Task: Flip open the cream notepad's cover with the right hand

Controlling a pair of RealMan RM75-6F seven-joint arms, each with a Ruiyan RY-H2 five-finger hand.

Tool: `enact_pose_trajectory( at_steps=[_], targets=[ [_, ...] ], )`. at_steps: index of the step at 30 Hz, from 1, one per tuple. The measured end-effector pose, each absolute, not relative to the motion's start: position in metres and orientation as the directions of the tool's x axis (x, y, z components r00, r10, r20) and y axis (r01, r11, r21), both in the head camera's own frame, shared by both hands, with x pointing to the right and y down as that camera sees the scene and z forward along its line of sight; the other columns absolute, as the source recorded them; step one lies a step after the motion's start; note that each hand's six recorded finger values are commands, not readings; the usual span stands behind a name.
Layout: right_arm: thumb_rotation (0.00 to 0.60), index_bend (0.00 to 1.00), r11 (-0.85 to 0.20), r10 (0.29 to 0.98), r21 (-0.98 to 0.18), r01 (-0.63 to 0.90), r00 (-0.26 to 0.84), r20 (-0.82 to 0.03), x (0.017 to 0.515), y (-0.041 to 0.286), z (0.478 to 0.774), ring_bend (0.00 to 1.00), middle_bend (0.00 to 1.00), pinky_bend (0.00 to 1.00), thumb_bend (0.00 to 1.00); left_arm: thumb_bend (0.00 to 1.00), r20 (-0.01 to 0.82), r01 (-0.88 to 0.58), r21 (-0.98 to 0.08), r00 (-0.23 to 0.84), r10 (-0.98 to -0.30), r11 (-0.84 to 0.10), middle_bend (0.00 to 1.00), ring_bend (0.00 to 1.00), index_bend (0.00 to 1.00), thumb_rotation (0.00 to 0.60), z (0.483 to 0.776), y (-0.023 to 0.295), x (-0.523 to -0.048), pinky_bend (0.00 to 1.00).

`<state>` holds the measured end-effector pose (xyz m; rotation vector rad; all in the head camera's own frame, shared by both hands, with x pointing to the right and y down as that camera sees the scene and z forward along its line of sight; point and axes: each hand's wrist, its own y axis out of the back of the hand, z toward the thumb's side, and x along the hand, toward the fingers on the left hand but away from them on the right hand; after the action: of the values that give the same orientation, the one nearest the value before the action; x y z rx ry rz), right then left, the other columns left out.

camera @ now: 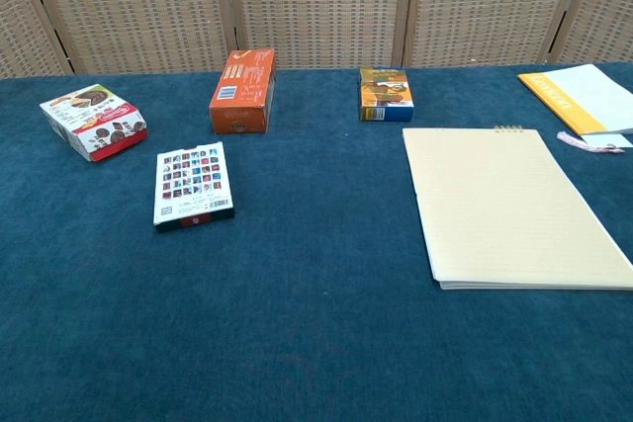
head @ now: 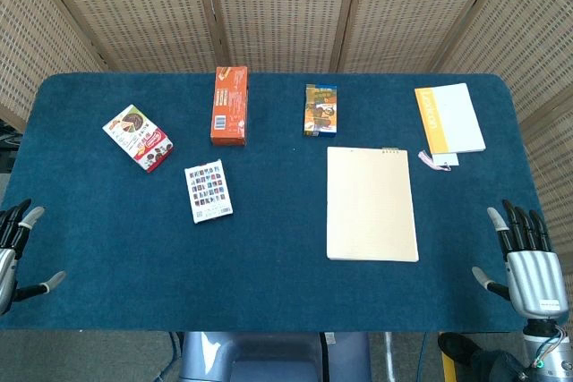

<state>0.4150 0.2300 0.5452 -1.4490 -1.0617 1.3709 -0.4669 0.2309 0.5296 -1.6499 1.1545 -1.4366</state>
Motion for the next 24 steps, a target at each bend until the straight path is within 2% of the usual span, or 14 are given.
enact_pose_trajectory(
  at_steps=[5,10,12,14,16,19,24],
  targets=[
    [0.6,0.0,-0.281,0.959,-0.959,0.026,0.057,-0.279,0.411,0.231,0.546,0.0,0.0,0.0,0.0,0.0,0.403,-0.202,-0.896,0.01,-0.915,-0.397,0.0,0.0,0.0,0.6,0.528,0.23,-0.469,0.0],
    [0.6,0.0,-0.343,0.935,-0.939,0.017,0.104,-0.34,0.4,0.238,0.56,0.0,0.0,0.0,0.01,0.0,0.403,-0.203,-0.895,0.014,-0.915,-0.398,0.0,0.0,0.0,0.6,0.529,0.229,-0.468,0.0],
    [0.6,0.0,-0.374,0.92,-0.927,0.003,0.129,-0.371,0.393,0.241,0.568,0.0,0.0,0.0,0.12,0.0,0.406,-0.2,-0.894,0.016,-0.914,-0.401,0.0,0.0,0.0,0.6,0.53,0.229,-0.467,0.0],
    [0.6,0.0,-0.41,0.899,-0.912,-0.016,0.161,-0.408,0.384,0.244,0.579,0.0,0.0,0.0,0.33,0.0,0.41,-0.196,-0.893,0.016,-0.912,-0.405,0.0,0.0,0.0,0.6,0.531,0.229,-0.467,0.0],
    [0.6,0.0,-0.438,0.878,-0.898,-0.046,0.194,-0.438,0.374,0.246,0.59,0.0,0.0,0.0,0.4,0.0,0.413,-0.195,-0.892,0.013,-0.911,-0.408,0.0,0.0,0.0,0.6,0.532,0.229,-0.467,0.0],
    [0.6,0.0,-0.456,0.856,-0.885,-0.088,0.229,-0.464,0.359,0.248,0.606,0.0,0.0,0.0,0.44,0.0,0.41,-0.199,-0.893,0.006,-0.912,-0.403,0.0,0.0,0.0,0.6,0.531,0.228,-0.468,0.0],
    [0.6,0.0,-0.484,0.821,-0.865,-0.132,0.274,-0.501,0.336,0.25,0.63,0.0,0.0,0.0,0.44,0.0,0.412,-0.202,-0.892,0.002,-0.911,-0.404,0.0,0.0,0.0,0.6,0.532,0.226,-0.468,0.0]
  ],
)
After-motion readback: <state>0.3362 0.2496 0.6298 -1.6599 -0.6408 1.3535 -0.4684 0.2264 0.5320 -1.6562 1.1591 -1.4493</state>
